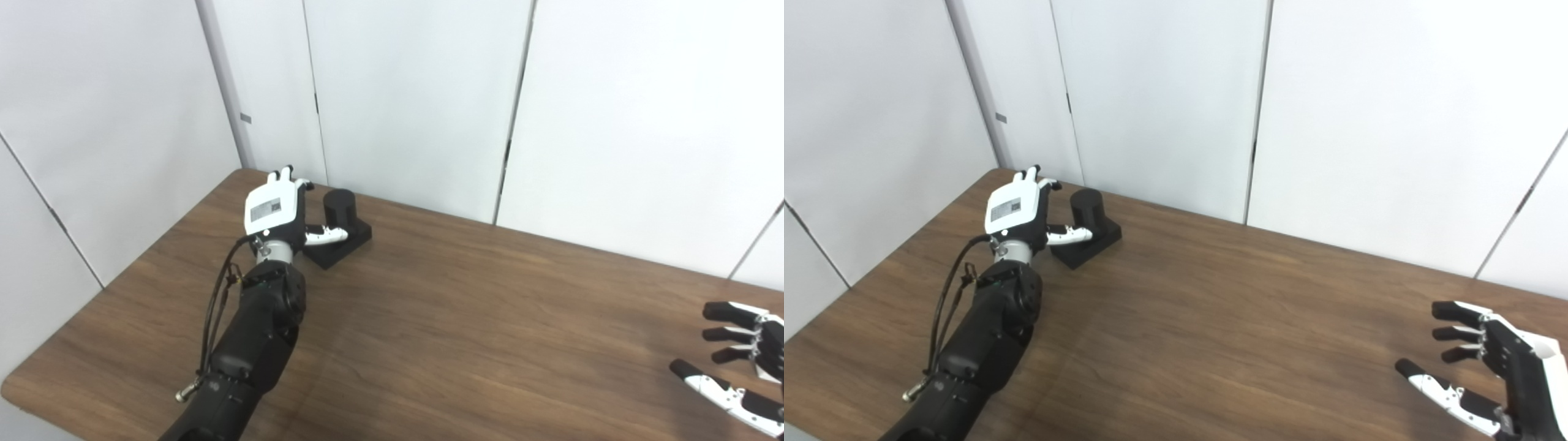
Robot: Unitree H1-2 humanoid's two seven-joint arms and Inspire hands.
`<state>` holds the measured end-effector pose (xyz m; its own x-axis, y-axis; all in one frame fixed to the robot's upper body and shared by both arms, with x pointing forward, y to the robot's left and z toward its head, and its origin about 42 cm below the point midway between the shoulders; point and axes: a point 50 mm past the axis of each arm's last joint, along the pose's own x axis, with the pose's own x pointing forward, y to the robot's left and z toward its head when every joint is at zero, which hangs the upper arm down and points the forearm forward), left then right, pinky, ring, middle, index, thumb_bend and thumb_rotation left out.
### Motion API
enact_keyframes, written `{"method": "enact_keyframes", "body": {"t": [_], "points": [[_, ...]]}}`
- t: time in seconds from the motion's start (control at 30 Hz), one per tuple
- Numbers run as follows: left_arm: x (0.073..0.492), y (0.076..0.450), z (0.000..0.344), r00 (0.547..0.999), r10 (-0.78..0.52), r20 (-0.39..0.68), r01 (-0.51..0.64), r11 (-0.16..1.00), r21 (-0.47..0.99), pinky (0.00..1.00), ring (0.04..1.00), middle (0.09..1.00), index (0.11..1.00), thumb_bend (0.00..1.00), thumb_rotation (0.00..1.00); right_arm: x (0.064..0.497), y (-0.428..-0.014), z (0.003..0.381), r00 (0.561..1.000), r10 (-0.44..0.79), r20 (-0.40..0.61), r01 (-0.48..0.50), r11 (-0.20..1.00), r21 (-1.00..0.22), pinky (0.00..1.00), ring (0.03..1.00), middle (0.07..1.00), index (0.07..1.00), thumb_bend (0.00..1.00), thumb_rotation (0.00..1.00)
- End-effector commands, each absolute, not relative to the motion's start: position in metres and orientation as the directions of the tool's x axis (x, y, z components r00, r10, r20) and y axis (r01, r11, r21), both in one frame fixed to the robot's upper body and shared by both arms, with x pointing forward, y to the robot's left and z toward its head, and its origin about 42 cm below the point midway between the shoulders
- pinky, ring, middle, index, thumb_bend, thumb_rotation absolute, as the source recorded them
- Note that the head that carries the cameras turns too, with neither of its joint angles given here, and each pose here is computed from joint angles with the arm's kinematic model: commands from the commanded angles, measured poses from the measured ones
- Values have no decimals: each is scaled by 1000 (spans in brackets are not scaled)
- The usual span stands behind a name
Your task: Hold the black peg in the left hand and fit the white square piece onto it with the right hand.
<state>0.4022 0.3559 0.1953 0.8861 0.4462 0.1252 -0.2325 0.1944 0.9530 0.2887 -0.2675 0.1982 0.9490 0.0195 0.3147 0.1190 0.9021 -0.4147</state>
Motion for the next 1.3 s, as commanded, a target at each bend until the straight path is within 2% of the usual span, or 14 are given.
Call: {"method": "enact_keyframes", "body": {"t": [0.0,0.27,0.5,0.7,0.87,1.03,1.13,1.27], "points": [[415,358,224,867,452,211,-308,153,939,802,1000,1000,807,1000,538,292,-268,217,925,31,378,137,902,-410,464,608,690,663,544,0],[417,357,215,877,462,131,-242,191,951,839,1000,1000,789,1000,517,290,-267,219,926,31,377,142,896,-422,478,621,696,666,541,0],[422,355,200,881,471,53,-170,209,963,869,1000,1000,836,1000,571,290,-267,221,925,19,380,151,899,-411,465,599,685,662,533,0],[424,351,193,890,456,-2,-118,235,965,894,1000,1000,851,1000,544,290,-266,222,925,21,380,147,902,-407,446,579,675,656,527,0],[426,347,192,895,445,-16,-103,243,965,927,1000,1000,842,1000,541,290,-265,222,927,18,376,149,899,-411,473,620,698,664,528,0],[430,347,187,897,441,-27,-83,228,970,917,1000,1000,832,1000,536,290,-265,223,923,20,385,151,900,-408,455,597,682,654,518,0],[434,349,180,899,437,-28,-58,182,982,909,1000,1000,813,1000,570,290,-265,224,923,19,383,149,904,-402,445,588,679,653,511,0],[440,351,173,897,440,-41,-28,149,989,912,1000,1000,797,1000,563,288,-265,225,924,16,382,153,900,-407,454,597,683,656,512,0]]}}
